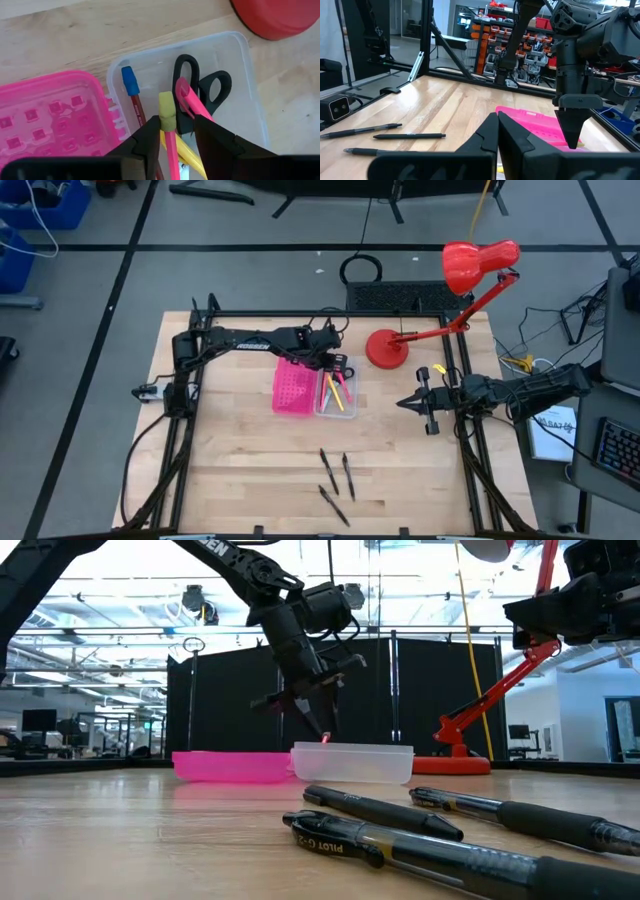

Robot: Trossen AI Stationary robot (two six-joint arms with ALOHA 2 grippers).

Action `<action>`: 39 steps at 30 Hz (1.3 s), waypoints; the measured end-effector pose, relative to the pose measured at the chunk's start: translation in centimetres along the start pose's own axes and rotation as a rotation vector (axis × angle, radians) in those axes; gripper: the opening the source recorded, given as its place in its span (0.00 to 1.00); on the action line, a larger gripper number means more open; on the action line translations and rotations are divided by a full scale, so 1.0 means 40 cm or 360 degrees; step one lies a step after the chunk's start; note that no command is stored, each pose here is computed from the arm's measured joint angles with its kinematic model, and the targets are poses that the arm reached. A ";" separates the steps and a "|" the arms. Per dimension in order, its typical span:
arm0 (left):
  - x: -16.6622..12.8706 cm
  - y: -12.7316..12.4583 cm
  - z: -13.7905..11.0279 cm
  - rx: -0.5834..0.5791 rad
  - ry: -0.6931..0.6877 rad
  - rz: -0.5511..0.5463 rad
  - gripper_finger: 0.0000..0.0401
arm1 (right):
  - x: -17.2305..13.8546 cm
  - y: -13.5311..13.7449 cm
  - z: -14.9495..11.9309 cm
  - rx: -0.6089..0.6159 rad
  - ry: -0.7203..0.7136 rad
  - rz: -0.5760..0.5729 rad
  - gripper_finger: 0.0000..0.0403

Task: Pick & place school supplies into a supply box
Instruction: Put the pink supply into the pink supply box, then put the top right black ballpen into the pink supply box

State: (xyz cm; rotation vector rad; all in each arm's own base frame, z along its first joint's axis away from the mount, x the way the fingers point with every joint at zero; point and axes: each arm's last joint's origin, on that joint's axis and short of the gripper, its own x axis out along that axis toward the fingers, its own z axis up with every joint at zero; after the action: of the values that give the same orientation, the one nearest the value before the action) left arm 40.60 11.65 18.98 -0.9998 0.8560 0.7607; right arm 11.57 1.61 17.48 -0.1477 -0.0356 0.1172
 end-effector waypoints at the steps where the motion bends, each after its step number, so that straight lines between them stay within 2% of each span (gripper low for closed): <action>1: 0.000 0.000 0.000 0.0001 0.0008 -0.0005 0.32 | 0.000 0.000 0.000 0.0000 0.0000 0.0001 0.00; 7: -0.015 -0.011 0.007 0.0019 0.0016 0.0002 0.32 | 0.000 0.000 0.000 0.0000 0.0002 0.0001 0.00; 15: -0.087 -0.048 0.041 0.0066 -0.0055 0.0091 0.32 | 0.000 0.000 -0.001 0.0000 0.0007 0.0002 0.00; 23: -0.084 -0.049 0.032 0.0084 -0.0061 0.0119 0.32 | 0.000 0.000 -0.002 0.0011 0.0011 0.0003 0.00; 25: -0.075 -0.045 0.020 0.0144 -0.0066 0.0150 0.32 | 0.000 0.000 -0.002 0.0011 0.0016 0.0004 0.00; 30: -0.061 -0.057 -0.012 0.0435 -0.0125 0.0184 0.32 | 0.000 0.000 -0.002 0.0012 0.0016 0.0003 0.00; 39: -0.076 -0.098 -0.019 0.0733 -0.0181 0.0077 0.32 | 0.000 0.000 -0.002 0.0009 0.0012 0.0003 0.00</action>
State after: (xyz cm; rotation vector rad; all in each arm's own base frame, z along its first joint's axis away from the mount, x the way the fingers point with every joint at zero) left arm 42.33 9.09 22.96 -0.5243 0.9059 0.6163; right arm 11.57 1.62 17.40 -0.1422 -0.0278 0.1188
